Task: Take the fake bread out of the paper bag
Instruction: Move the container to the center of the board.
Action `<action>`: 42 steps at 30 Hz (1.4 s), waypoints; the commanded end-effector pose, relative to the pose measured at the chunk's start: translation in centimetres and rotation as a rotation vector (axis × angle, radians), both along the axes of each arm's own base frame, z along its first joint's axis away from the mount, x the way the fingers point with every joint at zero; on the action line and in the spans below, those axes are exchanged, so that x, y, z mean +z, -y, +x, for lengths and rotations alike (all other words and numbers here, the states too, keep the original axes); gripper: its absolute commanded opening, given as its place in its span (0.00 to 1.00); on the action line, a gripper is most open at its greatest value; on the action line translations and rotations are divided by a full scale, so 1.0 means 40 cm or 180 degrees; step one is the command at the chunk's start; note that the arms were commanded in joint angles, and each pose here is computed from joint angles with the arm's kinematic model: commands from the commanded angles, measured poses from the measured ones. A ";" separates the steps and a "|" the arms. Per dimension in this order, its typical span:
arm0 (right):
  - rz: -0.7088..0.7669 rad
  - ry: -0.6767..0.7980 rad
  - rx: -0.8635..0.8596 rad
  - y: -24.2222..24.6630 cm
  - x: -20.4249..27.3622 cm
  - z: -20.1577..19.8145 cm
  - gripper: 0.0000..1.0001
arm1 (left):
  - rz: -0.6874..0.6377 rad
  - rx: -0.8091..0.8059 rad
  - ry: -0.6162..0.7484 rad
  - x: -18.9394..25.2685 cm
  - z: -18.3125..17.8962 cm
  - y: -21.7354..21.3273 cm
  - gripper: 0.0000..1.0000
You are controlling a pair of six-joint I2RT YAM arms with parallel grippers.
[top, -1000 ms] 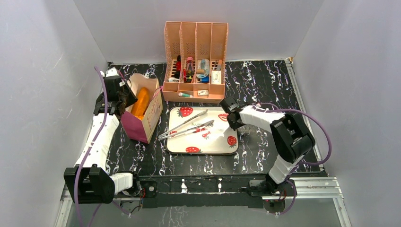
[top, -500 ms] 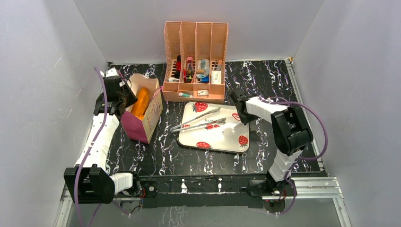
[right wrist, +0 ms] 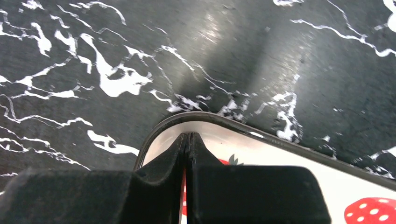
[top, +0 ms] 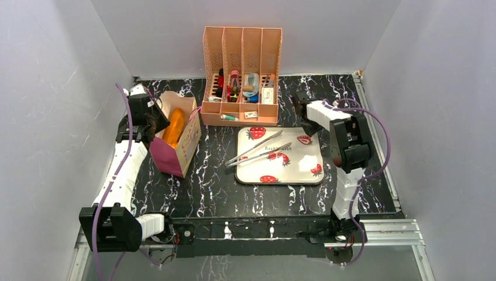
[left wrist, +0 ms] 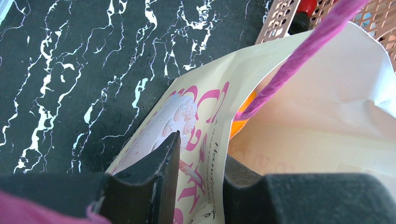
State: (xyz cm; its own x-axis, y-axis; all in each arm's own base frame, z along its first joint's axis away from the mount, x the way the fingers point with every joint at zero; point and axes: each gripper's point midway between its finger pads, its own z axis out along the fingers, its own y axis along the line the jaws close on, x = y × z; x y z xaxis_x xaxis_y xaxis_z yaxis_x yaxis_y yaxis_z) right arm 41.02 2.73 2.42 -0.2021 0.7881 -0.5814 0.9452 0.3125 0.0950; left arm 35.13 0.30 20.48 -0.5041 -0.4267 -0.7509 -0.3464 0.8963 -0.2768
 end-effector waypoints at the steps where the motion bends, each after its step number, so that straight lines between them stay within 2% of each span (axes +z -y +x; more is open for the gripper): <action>1: -0.0206 -0.0177 0.0063 0.038 -0.049 0.043 0.00 | -0.0076 0.0011 0.0109 0.020 0.007 0.004 0.23; 11: -0.0157 0.0108 0.0339 0.009 -0.029 0.199 0.00 | -0.0064 0.0023 0.0087 0.011 0.006 0.001 0.22; 21: -0.0086 0.0614 0.0646 -0.039 0.037 0.368 0.00 | -0.0115 0.0007 0.0098 0.006 0.011 0.008 0.21; 29: 0.0108 0.1124 0.0923 -0.109 0.094 0.482 0.00 | -0.0215 -0.0142 0.0155 0.005 0.009 0.033 0.15; 37: -0.0006 0.1515 0.1031 -0.151 0.184 0.587 0.00 | -0.0247 -0.0260 0.0164 0.003 0.001 0.049 0.09; 42: -0.0128 0.1700 0.1111 -0.156 0.242 0.612 0.00 | -0.0263 -0.0351 0.0138 -0.006 -0.007 0.066 0.03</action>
